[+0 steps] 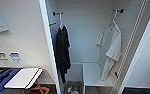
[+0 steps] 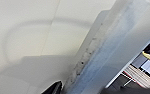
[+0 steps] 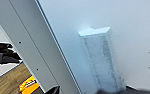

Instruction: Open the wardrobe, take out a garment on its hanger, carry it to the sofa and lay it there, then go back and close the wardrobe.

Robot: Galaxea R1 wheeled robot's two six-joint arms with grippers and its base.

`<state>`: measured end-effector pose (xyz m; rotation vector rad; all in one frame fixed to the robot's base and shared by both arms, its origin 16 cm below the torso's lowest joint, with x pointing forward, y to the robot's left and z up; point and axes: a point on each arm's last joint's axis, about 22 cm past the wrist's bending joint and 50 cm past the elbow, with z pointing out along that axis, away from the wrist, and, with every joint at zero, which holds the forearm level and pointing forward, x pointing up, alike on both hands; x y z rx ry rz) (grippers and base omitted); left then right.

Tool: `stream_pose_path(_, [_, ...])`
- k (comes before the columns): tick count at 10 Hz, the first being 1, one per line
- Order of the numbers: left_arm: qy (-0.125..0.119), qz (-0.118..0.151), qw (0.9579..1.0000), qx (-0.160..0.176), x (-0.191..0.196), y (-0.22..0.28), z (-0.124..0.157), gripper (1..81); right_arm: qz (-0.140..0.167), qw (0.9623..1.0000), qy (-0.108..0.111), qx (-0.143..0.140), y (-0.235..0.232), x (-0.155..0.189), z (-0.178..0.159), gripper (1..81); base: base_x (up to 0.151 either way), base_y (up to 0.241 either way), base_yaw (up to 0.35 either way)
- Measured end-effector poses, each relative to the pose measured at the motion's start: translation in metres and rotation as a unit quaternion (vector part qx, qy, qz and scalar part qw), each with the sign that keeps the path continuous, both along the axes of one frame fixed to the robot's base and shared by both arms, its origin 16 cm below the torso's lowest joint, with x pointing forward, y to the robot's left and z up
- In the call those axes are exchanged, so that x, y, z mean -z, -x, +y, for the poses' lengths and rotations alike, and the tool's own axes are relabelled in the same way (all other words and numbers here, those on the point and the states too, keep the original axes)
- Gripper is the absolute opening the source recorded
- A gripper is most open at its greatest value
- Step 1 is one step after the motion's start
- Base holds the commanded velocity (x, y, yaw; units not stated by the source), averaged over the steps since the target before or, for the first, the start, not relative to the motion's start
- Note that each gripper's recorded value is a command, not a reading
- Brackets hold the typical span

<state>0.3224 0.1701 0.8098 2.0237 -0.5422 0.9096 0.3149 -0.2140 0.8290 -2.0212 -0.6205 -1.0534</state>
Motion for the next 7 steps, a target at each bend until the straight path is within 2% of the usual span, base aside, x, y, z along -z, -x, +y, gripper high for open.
stream_pose_path(7, [0.001,0.000,1.0000,-0.001,0.0000,0.0007,0.0007,81.1,0.000,1.0000,0.000,0.000,0.0001,0.0001,0.0000,81.1,0.000,0.000,0.000])
